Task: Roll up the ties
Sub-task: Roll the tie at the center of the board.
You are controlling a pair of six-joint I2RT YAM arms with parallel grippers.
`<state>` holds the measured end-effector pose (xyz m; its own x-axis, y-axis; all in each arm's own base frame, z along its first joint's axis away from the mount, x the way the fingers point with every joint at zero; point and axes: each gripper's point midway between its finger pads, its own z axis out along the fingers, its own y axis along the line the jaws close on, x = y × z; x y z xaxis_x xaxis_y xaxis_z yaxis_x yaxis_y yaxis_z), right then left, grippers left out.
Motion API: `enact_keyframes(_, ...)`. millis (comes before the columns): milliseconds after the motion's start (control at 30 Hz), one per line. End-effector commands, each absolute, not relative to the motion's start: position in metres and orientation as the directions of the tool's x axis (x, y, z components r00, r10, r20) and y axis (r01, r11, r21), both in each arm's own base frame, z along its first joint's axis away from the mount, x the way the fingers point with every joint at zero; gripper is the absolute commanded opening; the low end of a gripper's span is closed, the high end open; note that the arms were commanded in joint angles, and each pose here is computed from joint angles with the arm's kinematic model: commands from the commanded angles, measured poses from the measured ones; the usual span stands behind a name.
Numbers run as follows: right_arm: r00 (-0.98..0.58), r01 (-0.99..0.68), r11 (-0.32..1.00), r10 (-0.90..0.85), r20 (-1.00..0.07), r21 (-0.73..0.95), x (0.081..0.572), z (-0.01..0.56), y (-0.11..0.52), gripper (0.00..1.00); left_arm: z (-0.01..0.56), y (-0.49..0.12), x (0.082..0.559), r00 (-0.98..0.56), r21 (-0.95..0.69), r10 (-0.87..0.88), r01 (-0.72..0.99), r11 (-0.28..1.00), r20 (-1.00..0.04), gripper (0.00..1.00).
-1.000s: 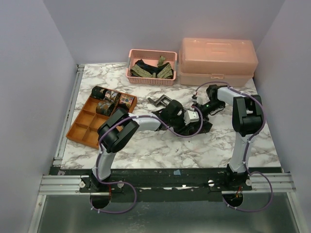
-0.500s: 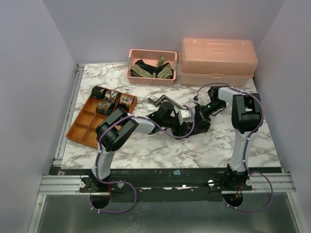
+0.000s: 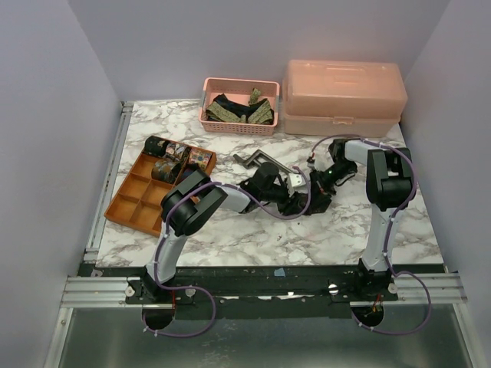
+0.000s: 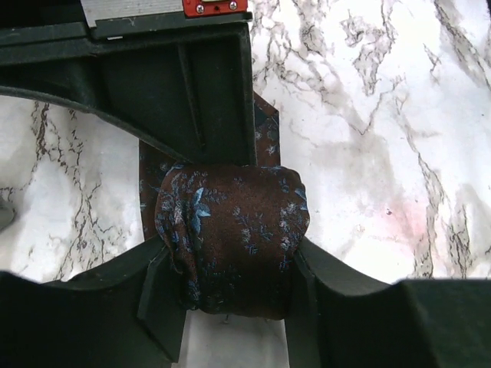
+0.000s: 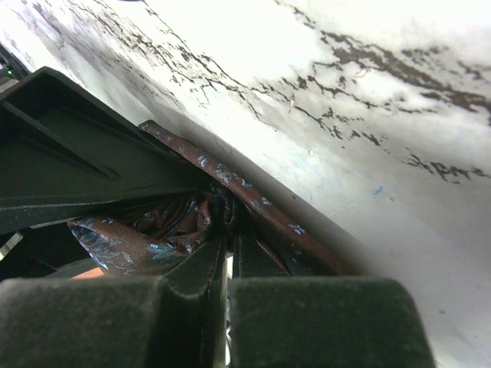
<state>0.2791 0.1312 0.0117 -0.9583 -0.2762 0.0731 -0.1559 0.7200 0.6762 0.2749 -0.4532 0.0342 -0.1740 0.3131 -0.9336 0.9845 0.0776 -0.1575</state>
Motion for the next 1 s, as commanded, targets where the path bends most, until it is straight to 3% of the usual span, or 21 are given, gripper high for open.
enact_keyframes(0,-0.940,-0.304,0.797,-0.341,-0.026,0.522,0.309,-0.020,0.108,0.06,-0.003,-0.428,0.270,-0.179,-0.126,0.461,0.982,0.143,-0.869,0.19)
enact_keyframes(200,-0.962,-0.219,0.721,-0.274,-0.021,0.657,0.307,0.041,0.115,0.50,-0.026,-0.395,0.264,-0.166,-0.070,0.596,0.981,0.180,-0.786,0.11)
enact_keyframes(267,-0.965,-0.189,0.667,-0.263,-0.009,0.720,0.299,0.060,0.122,0.59,-0.030,-0.391,0.263,-0.175,-0.071,0.620,0.979,0.188,-0.765,0.11)
enact_keyframes(400,-0.969,-0.120,0.556,-0.246,0.024,0.822,0.282,0.082,0.141,0.69,-0.032,-0.393,0.262,-0.176,-0.069,0.643,0.980,0.188,-0.745,0.11)
enact_keyframes(567,-0.964,-0.098,0.525,-0.260,0.050,0.845,0.277,0.077,0.154,0.71,-0.030,-0.399,0.263,-0.182,-0.076,0.648,0.979,0.188,-0.740,0.12)
enact_keyframes(633,-0.961,-0.107,0.540,-0.271,0.052,0.835,0.278,0.072,0.155,0.68,-0.030,-0.400,0.263,-0.189,-0.082,0.650,0.978,0.191,-0.736,0.13)
enact_keyframes(667,-0.959,-0.117,0.558,-0.279,0.053,0.822,0.278,0.066,0.154,0.61,-0.030,-0.400,0.262,-0.191,-0.087,0.650,0.978,0.189,-0.736,0.14)
enact_keyframes(733,-0.953,-0.145,0.619,-0.297,0.059,0.772,0.279,0.047,0.144,0.38,-0.027,-0.402,0.261,-0.197,-0.097,0.643,0.978,0.187,-0.740,0.20)
enact_keyframes(833,-0.937,-0.199,0.702,-0.340,0.077,0.683,0.278,0.015,0.123,0.04,-0.014,-0.409,0.258,-0.201,-0.132,0.594,0.979,0.159,-0.779,0.42)
enact_keyframes(900,-0.935,-0.229,0.734,-0.349,0.066,0.639,0.283,-0.001,0.111,0.00,0.002,-0.417,0.257,-0.197,-0.156,0.529,0.980,0.122,-0.826,0.54)
enact_keyframes(967,-0.934,-0.248,0.747,-0.354,0.053,0.617,0.289,-0.009,0.104,0.00,0.018,-0.428,0.260,-0.178,-0.150,0.469,0.984,0.096,-0.865,0.60)
